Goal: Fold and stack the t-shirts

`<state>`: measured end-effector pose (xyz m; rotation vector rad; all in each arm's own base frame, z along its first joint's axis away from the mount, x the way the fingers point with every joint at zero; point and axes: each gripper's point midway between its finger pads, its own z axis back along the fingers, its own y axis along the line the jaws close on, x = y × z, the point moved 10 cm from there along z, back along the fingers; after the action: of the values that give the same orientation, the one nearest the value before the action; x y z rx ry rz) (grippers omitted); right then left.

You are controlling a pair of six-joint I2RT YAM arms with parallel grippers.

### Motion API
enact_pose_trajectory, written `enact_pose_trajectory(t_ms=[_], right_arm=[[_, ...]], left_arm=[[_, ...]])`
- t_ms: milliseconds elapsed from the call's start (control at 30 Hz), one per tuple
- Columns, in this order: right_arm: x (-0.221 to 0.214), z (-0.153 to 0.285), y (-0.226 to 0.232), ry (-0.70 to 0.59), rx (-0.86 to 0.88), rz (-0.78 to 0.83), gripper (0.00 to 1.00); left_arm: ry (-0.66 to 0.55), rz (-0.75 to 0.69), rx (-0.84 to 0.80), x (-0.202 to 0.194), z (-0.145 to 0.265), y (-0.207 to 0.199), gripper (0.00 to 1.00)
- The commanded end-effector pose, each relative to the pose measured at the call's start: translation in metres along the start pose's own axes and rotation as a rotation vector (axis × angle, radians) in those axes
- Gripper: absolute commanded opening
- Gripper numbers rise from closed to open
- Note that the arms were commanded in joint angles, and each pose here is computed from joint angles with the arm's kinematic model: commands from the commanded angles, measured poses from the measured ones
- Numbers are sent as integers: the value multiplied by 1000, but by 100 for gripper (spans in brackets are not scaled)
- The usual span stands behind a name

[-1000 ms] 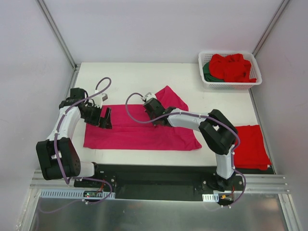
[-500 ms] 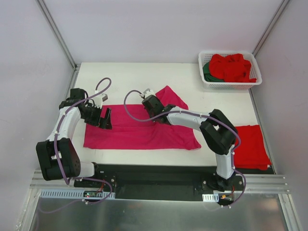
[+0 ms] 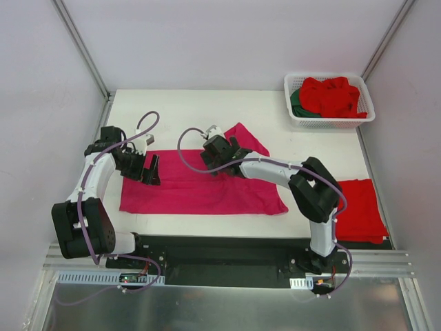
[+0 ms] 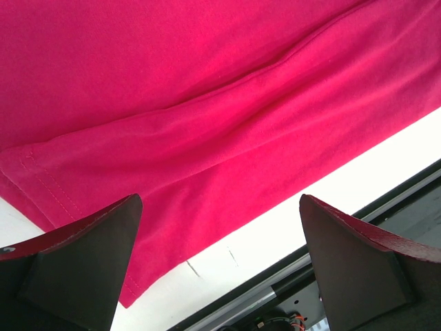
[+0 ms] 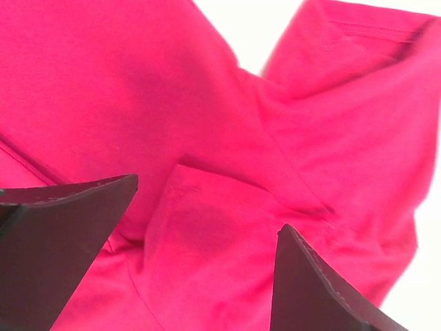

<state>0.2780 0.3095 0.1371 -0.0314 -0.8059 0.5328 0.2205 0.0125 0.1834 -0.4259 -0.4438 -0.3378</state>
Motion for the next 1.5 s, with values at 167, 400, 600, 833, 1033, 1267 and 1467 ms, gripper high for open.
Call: enact_pose_trajectory(t_ms=[167, 400, 600, 833, 1033, 1267, 1467], right_arm=[[58, 48, -82, -44, 9, -203, 91], [85, 34, -123, 191, 309, -185, 91], [98, 7, -134, 219, 301, -114, 88], [90, -31, -125, 296, 304, -94, 84], [90, -51, -120, 238, 283, -104, 78], [95, -68, -100, 189, 463, -140, 75], [91, -82, -84, 175, 531, -196, 71]], left_arm=[[-106, 20, 16, 41, 19, 5, 99], [-124, 20, 39, 69, 7, 29, 99], [-88, -26, 104, 85, -2, 52, 99], [-5, -44, 178, 86, -15, 73, 99], [-12, -27, 161, 89, -18, 76, 99], [-30, -35, 139, 84, -13, 67, 99], [-8, -40, 130, 71, -15, 62, 99]])
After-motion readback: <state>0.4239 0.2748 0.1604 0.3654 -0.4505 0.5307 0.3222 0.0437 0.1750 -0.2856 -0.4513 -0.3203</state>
